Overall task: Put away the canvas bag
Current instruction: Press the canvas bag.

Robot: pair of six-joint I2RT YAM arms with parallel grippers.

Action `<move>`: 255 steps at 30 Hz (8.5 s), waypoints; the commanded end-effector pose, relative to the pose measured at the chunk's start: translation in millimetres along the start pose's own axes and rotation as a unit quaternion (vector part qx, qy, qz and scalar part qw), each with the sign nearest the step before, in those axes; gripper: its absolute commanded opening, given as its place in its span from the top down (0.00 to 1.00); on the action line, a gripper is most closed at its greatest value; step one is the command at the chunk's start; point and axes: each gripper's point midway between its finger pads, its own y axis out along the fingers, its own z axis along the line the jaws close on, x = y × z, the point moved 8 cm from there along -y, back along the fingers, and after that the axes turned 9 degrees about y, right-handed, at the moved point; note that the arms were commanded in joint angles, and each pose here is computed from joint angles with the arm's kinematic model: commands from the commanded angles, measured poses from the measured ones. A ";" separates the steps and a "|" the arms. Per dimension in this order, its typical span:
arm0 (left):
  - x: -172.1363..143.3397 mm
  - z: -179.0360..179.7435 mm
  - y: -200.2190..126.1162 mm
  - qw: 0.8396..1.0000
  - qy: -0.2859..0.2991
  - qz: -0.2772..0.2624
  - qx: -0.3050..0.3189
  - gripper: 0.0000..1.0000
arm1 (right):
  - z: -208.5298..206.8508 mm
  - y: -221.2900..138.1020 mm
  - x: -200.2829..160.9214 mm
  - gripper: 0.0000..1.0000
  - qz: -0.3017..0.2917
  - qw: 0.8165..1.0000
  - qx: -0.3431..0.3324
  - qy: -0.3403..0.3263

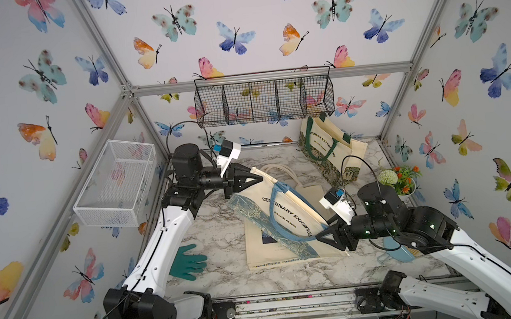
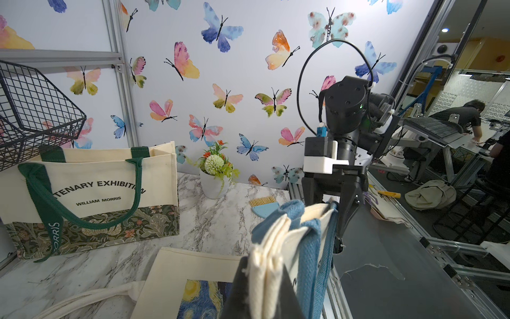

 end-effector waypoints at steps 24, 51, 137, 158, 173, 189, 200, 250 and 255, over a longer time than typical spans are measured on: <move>16.9 8.0 -15.2 0.998 0.040 -0.009 0.052 1.00 | -7.7 -2.1 -23.3 0.97 0.091 0.995 -0.036 0.019; 0.6 -17.1 42.2 0.920 0.031 0.113 0.373 0.51 | 29.7 -14.2 110.1 0.98 -0.150 0.965 -0.003 0.215; -62.0 -111.9 72.6 0.956 0.170 0.236 0.023 1.00 | 68.3 -60.9 41.9 0.17 -0.107 0.898 0.144 -0.402; -58.0 -88.5 98.4 0.962 0.060 0.264 -0.032 1.00 | 53.4 -36.7 42.5 0.23 -0.087 0.940 0.122 -0.307; -64.5 -84.5 109.3 0.958 0.012 0.273 -0.090 1.00 | 46.5 -35.9 53.9 0.17 -0.089 0.956 0.066 -0.272; -62.5 -70.3 109.6 0.959 -0.014 0.262 -0.110 1.00 | 48.0 -45.8 47.1 0.06 -0.066 0.960 0.063 -0.264; -53.7 -57.5 125.9 0.952 -0.080 0.261 -0.139 1.00 | 45.4 -37.8 57.1 0.07 -0.081 0.963 0.050 -0.253; 10.6 -88.0 115.4 0.973 -0.032 0.074 -0.215 0.74 | 44.5 -3.2 109.6 0.98 -0.061 0.982 0.021 -0.175; 13.2 -87.2 115.9 0.974 -0.025 0.076 -0.211 0.74 | 43.2 6.9 102.5 0.98 -0.027 0.984 0.042 -0.172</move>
